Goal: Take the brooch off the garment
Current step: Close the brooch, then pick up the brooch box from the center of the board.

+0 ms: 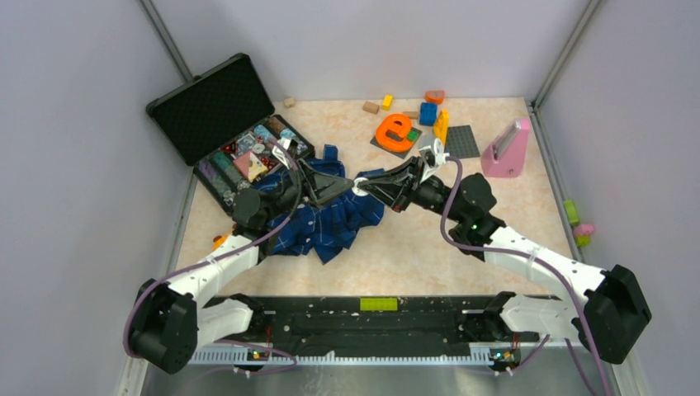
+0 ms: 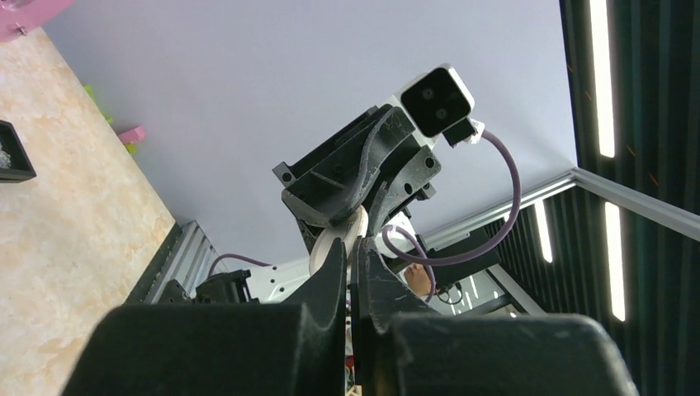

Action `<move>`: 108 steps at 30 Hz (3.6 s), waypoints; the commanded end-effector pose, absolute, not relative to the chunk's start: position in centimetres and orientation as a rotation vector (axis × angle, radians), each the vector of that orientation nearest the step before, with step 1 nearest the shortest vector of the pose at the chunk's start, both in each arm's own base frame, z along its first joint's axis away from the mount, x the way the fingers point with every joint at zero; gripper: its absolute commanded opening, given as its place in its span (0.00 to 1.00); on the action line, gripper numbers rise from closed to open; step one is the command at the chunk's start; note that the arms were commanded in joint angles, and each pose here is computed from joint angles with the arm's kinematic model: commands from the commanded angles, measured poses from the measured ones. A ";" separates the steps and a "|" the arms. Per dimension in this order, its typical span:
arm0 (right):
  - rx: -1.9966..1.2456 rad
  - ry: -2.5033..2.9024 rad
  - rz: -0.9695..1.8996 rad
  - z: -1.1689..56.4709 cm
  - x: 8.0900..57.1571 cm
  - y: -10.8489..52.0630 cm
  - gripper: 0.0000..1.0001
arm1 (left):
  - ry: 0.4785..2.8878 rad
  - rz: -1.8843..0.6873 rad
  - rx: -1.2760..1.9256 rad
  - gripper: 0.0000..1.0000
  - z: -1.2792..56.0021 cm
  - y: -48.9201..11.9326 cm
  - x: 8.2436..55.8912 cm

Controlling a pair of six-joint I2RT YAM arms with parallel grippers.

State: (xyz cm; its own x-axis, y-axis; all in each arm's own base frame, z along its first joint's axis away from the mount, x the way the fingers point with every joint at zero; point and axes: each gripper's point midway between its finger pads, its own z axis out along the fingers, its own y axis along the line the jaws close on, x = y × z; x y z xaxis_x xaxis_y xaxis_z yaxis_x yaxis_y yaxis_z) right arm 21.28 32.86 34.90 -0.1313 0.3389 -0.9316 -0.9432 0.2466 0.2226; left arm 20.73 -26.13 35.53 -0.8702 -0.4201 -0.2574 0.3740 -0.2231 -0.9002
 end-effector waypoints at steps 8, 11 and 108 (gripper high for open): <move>-0.684 1.277 1.136 31.4 23.2 34.9 0.00 | 1.579 -2.261 0.214 0.00 35.9 -27.9 15.3; -0.661 1.260 1.126 31.6 23.1 35.0 0.00 | 1.584 -2.261 0.209 0.00 35.6 -28.0 15.3; -0.601 2.376 0.627 6.6 43.4 16.0 0.99 | 1.807 -1.383 0.382 0.00 22.9 -24.2 21.1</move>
